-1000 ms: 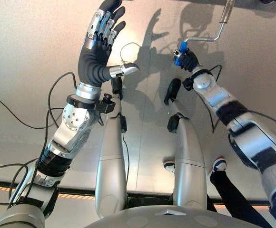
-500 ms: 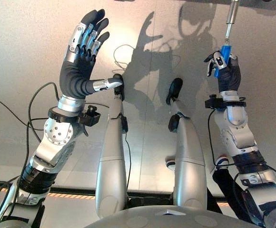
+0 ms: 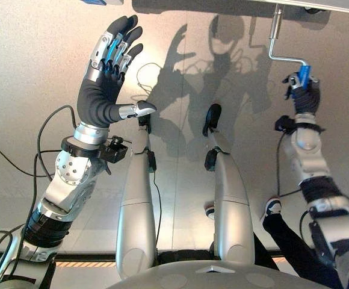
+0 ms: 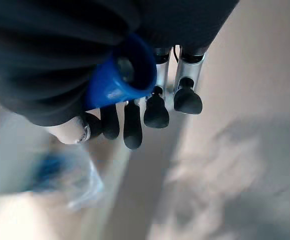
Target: Raise the hospital bed
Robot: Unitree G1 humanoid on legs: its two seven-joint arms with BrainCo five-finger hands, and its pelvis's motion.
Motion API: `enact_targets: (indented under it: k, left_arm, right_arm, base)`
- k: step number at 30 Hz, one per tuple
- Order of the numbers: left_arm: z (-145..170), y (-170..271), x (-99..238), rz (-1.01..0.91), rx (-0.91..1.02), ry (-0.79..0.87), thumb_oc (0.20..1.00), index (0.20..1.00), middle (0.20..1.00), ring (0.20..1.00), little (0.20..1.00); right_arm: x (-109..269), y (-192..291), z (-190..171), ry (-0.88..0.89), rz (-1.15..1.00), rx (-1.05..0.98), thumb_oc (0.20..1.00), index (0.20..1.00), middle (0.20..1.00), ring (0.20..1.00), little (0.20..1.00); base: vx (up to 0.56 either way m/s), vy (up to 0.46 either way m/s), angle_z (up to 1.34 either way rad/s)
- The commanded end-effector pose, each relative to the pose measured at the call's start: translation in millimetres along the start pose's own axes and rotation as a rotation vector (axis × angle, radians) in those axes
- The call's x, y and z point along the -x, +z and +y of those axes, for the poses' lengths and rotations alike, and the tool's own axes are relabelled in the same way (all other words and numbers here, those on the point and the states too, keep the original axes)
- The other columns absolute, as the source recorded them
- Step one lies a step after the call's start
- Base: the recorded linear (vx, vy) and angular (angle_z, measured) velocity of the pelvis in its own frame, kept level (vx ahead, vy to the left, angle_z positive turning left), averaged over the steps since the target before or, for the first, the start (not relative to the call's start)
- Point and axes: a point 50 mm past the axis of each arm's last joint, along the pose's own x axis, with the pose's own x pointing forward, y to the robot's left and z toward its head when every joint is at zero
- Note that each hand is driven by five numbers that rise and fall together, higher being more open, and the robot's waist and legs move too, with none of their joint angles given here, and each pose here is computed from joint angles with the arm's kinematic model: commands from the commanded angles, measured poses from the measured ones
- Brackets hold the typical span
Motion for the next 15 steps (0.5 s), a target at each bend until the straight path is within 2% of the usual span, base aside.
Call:
enact_targets:
  k: [1, 2, 4, 6, 7, 8, 13, 15]
  left_arm:
    - [-12.4, 23.5, -5.1, -0.131, 0.035, -0.071, 1.0, 1.0, 1.0, 1.0, 1.0]
    - [-15.4, 21.0, -8.1, -0.127, 0.036, -0.088, 1.0, 1.0, 1.0, 1.0, 1.0]
    - [-16.3, 20.3, -9.8, -0.129, 0.032, -0.094, 1.0, 1.0, 1.0, 1.0, 1.0]
    - [-16.6, 20.3, -12.3, -0.133, 0.023, -0.105, 1.0, 1.0, 1.0, 1.0, 1.0]
    - [-16.1, 20.5, -12.3, -0.134, 0.022, -0.102, 1.0, 1.0, 1.0, 1.0, 1.0]
    - [-16.1, 21.3, -13.4, -0.14, 0.022, -0.098, 1.0, 1.0, 1.0, 1.0, 1.0]
    - [-20.9, 18.1, -16.4, -0.143, 0.063, -0.063, 1.0, 1.0, 1.0, 1.0, 1.0]
    - [-22.4, 17.5, -18.8, -0.148, 0.079, -0.06, 1.0, 1.0, 1.0, 1.0, 1.0]
  right_arm:
    - [-8.9, -2.8, -109.0, -0.317, 0.153, 0.032, 0.2, 0.2, 0.2, 0.2, 0.2]
    - [-9.8, -6.8, -110.4, -0.275, 0.217, 0.129, 0.2, 0.2, 0.2, 0.2, 0.2]
    - [-11.5, -6.7, -104.1, -0.233, 0.237, 0.161, 0.2, 0.2, 0.2, 0.2, 0.2]
    - [-13.3, -8.2, -93.3, -0.14, 0.286, 0.361, 0.2, 0.2, 0.2, 0.2, 0.2]
    - [-14.0, -6.9, -92.7, -0.138, 0.284, 0.363, 0.2, 0.2, 0.2, 0.2, 0.2]
    - [-16.9, -3.2, -76.7, -0.063, 0.285, 0.518, 0.2, 0.2, 0.2, 0.2, 0.2]
    - [-17.0, -2.5, -33.9, 0.039, 0.28, 0.544, 0.2, 0.2, 0.2, 0.2, 0.2]
    - [-13.5, -3.4, -3.7, 0.121, 0.253, 0.568, 0.2, 0.2, 0.2, 0.2, 0.2]
  base:
    - [0.0, 0.0, 0.0]
    - [0.0, 0.0, 0.0]
    - [0.0, -0.013, 0.06]
    - [0.0, -0.006, 0.03]
    - [0.0, 0.0, 0.0]
    - [0.0, 0.0, 0.0]
    - [0.0, -0.003, -0.01]
    - [0.0, 0.0, 0.0]
